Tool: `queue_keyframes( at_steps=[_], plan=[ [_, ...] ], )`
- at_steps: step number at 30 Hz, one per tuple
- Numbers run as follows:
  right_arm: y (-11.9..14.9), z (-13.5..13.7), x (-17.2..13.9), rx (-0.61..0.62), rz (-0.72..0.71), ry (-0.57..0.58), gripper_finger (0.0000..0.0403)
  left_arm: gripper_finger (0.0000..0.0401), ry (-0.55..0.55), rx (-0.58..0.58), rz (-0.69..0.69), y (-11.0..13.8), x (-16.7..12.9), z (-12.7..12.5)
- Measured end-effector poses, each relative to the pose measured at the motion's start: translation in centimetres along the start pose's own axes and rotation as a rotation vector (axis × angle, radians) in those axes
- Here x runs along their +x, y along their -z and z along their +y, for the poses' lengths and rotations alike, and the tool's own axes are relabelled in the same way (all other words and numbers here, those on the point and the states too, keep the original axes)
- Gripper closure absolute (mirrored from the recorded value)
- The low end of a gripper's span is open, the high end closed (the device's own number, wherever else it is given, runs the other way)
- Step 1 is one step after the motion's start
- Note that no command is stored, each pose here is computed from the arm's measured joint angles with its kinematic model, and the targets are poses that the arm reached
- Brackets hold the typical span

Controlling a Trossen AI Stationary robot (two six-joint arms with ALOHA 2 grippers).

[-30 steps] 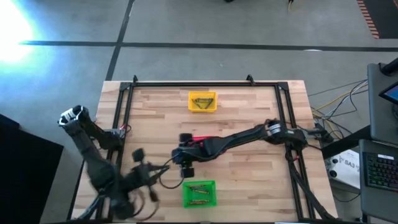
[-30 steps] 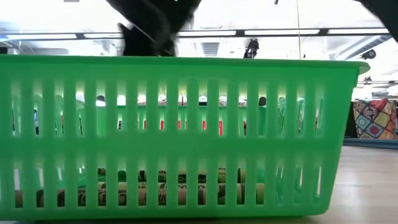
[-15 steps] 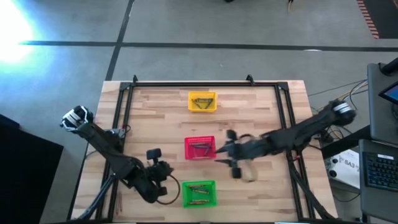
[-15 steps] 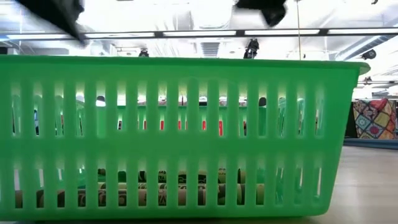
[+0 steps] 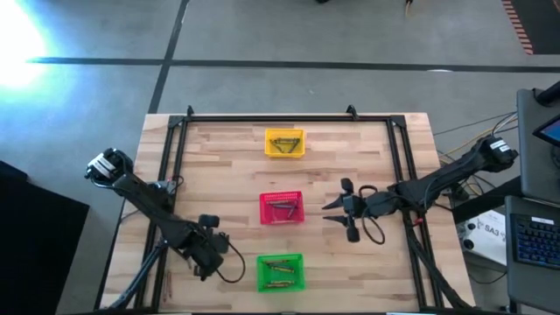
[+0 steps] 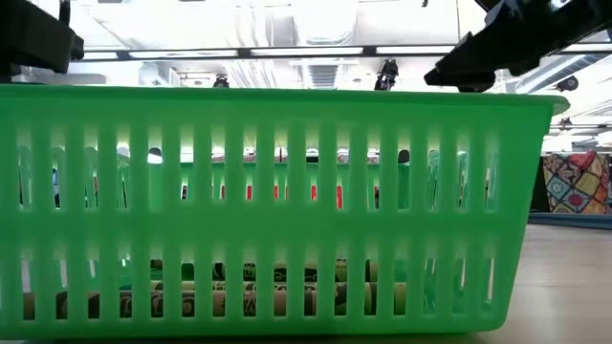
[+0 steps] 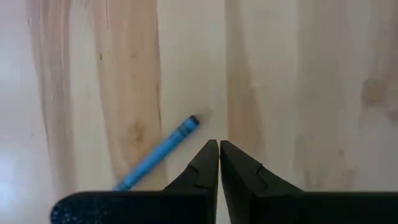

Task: Sort crayons
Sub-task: Put the blue crayon into the red bin

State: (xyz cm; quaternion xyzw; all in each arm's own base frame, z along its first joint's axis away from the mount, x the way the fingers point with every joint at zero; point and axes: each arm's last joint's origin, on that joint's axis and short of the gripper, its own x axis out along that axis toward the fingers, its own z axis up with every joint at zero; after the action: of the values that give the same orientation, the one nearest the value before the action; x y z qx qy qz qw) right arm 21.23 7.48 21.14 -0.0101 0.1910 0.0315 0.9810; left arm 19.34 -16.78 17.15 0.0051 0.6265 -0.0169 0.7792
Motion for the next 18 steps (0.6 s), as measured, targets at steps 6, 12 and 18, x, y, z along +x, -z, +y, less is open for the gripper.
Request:
queue_keyframes(
  at_steps=[6, 12, 18],
  plan=[
    [0.0, -0.7, 0.7, -0.009, 0.009, 0.034, 0.0279, 0.0395, -0.036, 0.033, 0.037, 0.3, 0.8, 1.2],
    [-1.7, -2.2, 1.0, -0.032, -0.032, 0.1, 0.0257, 0.0345, -0.074, 0.031, 0.083, 1.0, 2.1, 2.7],
    [-2.7, -4.2, 1.1, -0.062, -0.045, 0.179, 0.0231, 0.0287, -0.099, 0.12, 0.111, 1.9, 3.0, 3.6]
  ],
)
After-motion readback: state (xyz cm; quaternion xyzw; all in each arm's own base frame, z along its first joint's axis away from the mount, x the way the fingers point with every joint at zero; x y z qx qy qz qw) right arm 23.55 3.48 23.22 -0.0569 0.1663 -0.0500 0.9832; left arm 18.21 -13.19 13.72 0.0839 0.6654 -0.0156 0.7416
